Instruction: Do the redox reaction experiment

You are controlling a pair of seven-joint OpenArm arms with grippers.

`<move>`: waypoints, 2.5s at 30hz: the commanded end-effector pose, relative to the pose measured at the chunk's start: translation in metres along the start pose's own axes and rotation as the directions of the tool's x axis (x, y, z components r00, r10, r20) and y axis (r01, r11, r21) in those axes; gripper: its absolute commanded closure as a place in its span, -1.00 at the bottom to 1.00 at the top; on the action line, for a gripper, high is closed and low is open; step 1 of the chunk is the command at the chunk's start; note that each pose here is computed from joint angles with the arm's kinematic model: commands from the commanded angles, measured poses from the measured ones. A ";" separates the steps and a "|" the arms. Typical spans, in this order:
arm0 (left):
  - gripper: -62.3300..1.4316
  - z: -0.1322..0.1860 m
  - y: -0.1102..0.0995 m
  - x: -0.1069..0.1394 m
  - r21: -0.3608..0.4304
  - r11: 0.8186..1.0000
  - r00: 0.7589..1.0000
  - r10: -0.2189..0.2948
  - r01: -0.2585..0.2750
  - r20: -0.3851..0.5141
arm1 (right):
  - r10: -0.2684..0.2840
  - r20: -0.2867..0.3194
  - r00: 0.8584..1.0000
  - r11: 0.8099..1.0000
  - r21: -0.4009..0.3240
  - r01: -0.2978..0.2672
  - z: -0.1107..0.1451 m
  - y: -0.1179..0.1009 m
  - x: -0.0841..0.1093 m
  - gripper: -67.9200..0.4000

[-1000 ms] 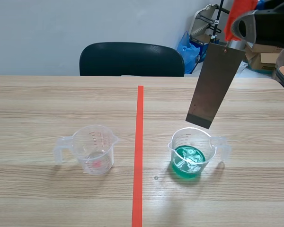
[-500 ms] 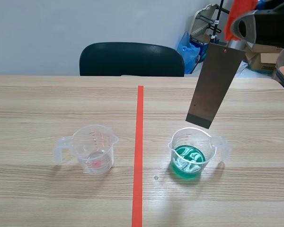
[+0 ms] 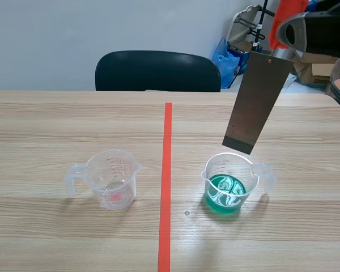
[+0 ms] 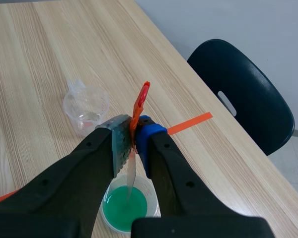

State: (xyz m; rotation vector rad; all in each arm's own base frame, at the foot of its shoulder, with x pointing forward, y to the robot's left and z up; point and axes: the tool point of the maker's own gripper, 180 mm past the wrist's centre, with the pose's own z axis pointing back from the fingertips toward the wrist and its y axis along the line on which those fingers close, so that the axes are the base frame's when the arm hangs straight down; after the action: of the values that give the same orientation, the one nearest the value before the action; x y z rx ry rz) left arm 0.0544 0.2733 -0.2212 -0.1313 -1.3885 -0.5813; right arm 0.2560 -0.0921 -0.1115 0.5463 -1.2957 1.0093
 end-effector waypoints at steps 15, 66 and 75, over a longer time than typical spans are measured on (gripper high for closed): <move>0.90 -0.100 0.014 0.016 -0.253 0.967 0.988 0.053 -0.015 0.143 | 0.026 0.024 0.999 1.000 0.007 -0.027 0.002 0.000 0.011 0.96; 0.90 -0.349 -0.197 0.076 -0.695 0.711 0.928 0.324 -0.108 0.187 | 0.026 0.025 0.999 1.000 0.007 -0.027 0.002 0.000 0.011 0.96; 0.90 -0.353 -0.202 0.079 -0.698 0.708 0.929 0.320 -0.107 0.183 | 0.026 0.025 0.999 1.000 0.007 -0.027 0.002 0.000 0.011 0.96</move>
State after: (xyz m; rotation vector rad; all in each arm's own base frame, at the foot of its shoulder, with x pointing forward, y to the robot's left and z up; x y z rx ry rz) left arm 0.2753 -0.0695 -0.2785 -0.9907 -1.3146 -0.8847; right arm 0.2560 -0.0921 -0.1115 0.5463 -1.2957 1.0093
